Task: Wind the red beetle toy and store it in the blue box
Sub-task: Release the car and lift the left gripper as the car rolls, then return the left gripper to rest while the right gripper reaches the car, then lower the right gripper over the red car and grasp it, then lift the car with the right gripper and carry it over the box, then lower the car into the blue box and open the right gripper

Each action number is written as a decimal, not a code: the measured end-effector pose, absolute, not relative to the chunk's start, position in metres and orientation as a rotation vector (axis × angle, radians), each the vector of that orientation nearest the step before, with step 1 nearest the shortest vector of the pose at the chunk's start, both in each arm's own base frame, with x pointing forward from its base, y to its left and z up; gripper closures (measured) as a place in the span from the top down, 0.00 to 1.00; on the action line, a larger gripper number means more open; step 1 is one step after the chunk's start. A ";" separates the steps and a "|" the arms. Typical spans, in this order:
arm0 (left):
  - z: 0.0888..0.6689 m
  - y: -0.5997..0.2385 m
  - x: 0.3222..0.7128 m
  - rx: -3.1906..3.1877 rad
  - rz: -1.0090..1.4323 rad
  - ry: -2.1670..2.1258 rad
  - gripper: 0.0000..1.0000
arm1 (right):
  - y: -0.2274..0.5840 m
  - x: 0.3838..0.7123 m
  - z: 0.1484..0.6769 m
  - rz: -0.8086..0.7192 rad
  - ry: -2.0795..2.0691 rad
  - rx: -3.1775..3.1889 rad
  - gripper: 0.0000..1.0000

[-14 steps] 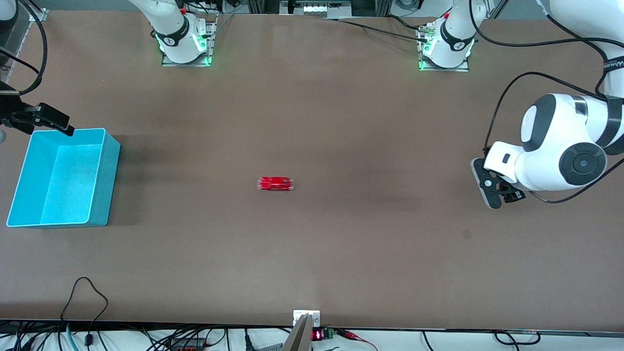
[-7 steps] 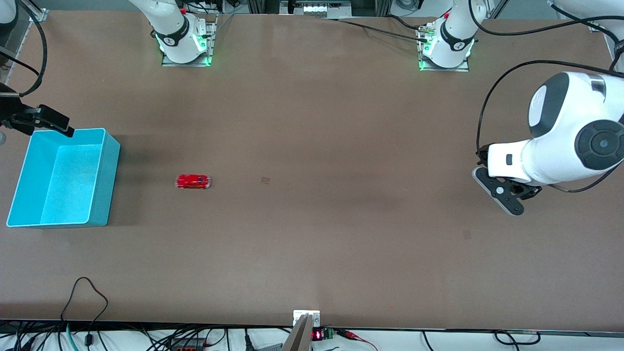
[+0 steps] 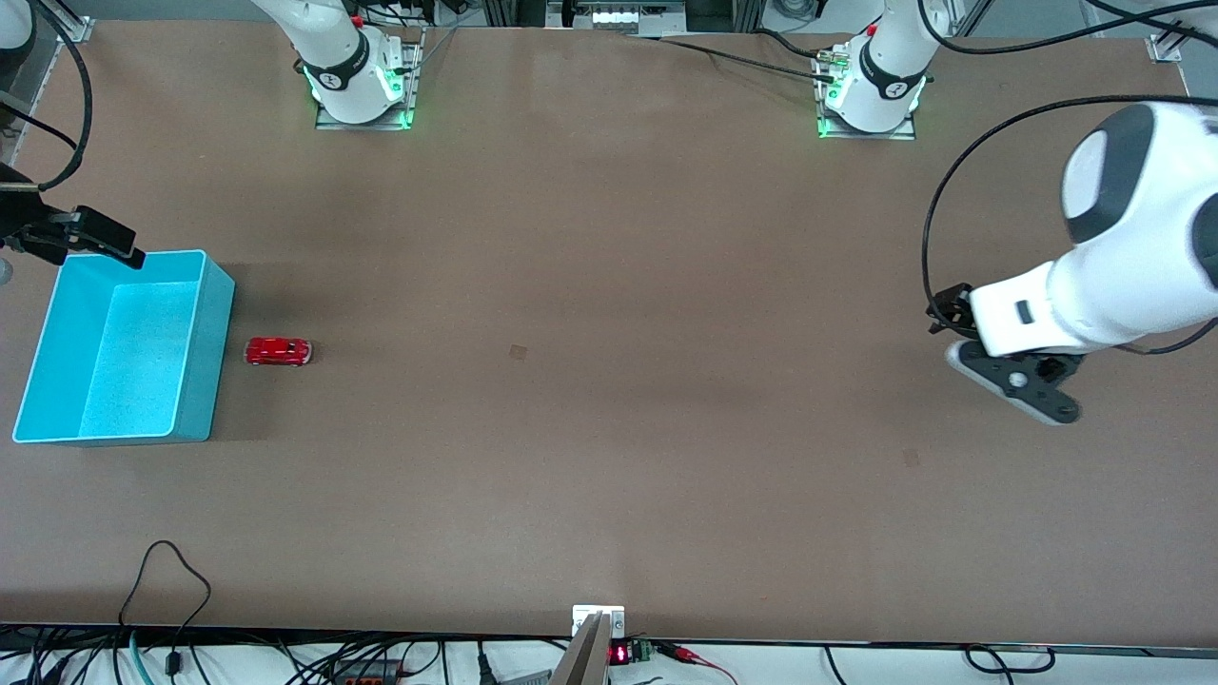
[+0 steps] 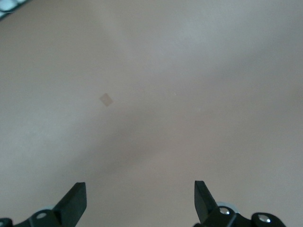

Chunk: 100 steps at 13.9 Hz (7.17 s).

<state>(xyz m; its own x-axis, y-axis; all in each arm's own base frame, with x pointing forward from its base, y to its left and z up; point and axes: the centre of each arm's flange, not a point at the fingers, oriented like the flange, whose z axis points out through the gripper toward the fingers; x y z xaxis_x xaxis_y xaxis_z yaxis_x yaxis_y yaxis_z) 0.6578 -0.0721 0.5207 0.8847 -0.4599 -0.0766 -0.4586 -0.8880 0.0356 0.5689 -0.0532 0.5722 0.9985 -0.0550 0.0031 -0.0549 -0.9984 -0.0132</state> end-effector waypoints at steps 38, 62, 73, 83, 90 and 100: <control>0.602 -0.024 0.551 3.131 0.080 0.010 1.00 | -0.021 0.658 0.340 0.132 -1.152 -2.904 1.00; 0.601 -0.024 0.551 3.131 0.077 0.019 1.00 | -0.094 0.558 0.178 0.119 -2.153 -2.212 1.00; 0.601 -0.024 0.551 3.131 0.078 0.017 1.00 | -0.057 0.583 0.220 -0.033 -2.219 -2.238 0.45; 0.601 -0.025 0.551 3.131 0.078 0.015 1.00 | -0.051 0.629 0.322 -0.385 -0.839 -2.937 0.45; 0.601 -0.025 0.551 3.131 0.078 0.015 1.00 | -0.138 0.622 0.348 -0.129 -0.239 -3.077 0.45; 0.601 -0.025 0.551 3.131 0.078 0.015 1.00 | -0.227 0.606 0.304 0.065 0.000 -3.176 0.45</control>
<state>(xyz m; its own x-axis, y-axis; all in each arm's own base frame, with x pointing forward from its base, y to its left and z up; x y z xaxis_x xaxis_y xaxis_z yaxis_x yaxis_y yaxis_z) 0.5512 -0.0250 0.6013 0.9987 0.0099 0.0500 0.0095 -0.9999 0.0099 0.6056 -0.2272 0.3041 0.9992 -0.0005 -0.0407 0.0010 -0.9994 0.0354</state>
